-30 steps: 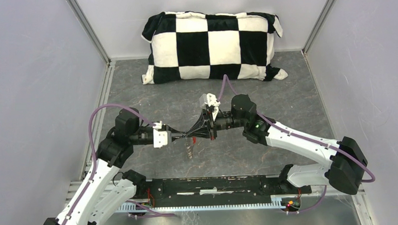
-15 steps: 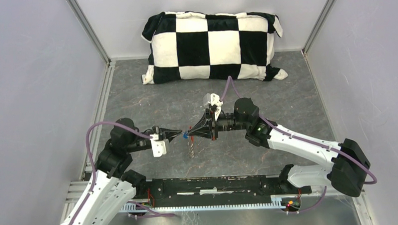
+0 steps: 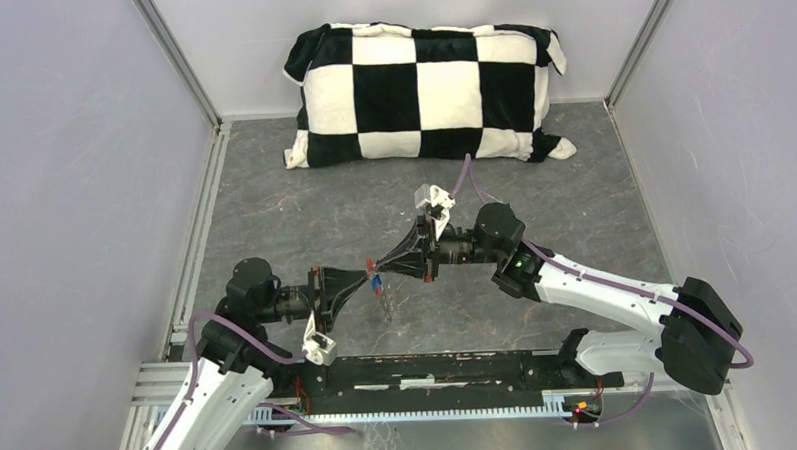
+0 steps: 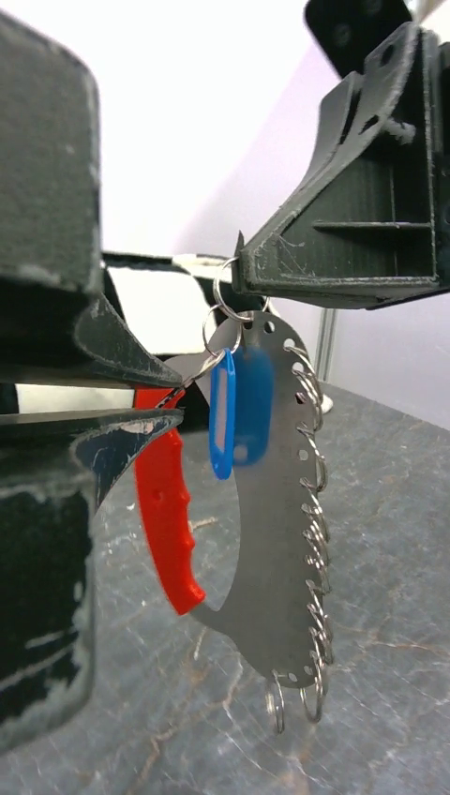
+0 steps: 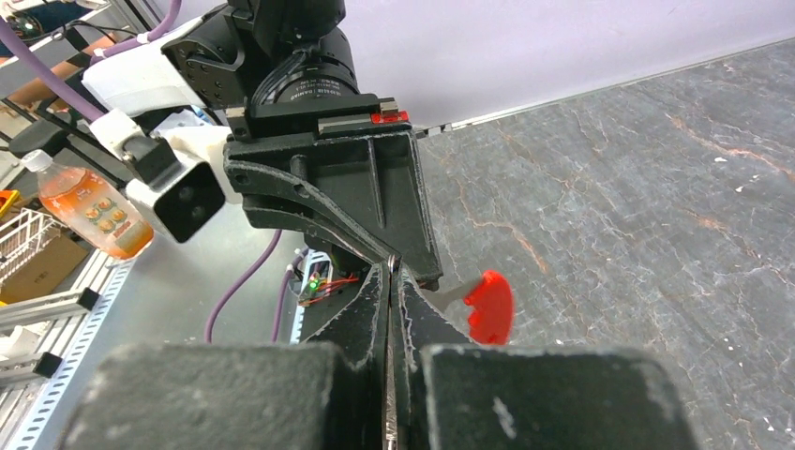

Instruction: Put the keys on the keyring

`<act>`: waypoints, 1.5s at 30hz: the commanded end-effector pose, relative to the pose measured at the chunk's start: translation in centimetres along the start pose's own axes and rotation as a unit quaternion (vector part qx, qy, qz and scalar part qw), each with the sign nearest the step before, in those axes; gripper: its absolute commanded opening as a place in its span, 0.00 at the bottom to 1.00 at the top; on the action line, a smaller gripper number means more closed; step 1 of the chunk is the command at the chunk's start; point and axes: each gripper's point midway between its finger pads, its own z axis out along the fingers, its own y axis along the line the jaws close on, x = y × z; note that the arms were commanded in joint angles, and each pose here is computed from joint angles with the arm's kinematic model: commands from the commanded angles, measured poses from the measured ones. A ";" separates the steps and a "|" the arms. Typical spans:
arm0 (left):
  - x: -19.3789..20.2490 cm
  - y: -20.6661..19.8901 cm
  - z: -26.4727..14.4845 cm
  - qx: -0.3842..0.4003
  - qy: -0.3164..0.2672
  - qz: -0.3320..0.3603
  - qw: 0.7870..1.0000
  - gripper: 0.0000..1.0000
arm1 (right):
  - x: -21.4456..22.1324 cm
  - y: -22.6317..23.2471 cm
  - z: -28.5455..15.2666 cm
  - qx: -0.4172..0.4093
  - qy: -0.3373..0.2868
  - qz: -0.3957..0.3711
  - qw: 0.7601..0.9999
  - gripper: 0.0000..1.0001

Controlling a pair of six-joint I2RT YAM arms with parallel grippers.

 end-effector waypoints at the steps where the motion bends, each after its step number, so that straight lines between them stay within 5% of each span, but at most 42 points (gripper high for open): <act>1: -0.4 -0.1 0.4 0.016 -0.021 0.109 0.994 0.19 | -2.4 0.4 0.1 -0.007 -0.051 -0.013 0.999 0.00; 7: -0.4 -0.1 0.1 0.020 -0.013 0.128 0.991 0.40 | -2.2 0.4 0.0 -0.007 -0.056 -0.009 0.998 0.00; 12: -1.0 1.4 -0.6 0.001 0.001 -0.083 0.997 0.50 | -2.2 0.6 -0.3 -0.010 -0.064 -0.017 0.998 0.00; 16: -1.9 2.7 -0.7 -0.007 0.004 -0.270 0.963 0.56 | -2.0 0.8 -0.5 -0.015 -0.065 -0.027 0.997 0.00; 20: -2.3 3.5 -0.5 -0.026 -0.008 -0.350 0.936 0.55 | -1.9 1.3 -0.7 -0.025 -0.067 -0.026 0.997 0.00; 35: -3.0 3.8 1.4 0.029 -0.049 -0.499 0.865 0.36 | -1.9 1.8 -0.6 -0.046 -0.079 -0.023 0.996 0.00; 45: -3.6 3.9 1.2 0.041 -0.058 -0.481 0.874 0.40 | -1.2 1.8 -0.7 -0.047 -0.065 -0.029 0.996 0.00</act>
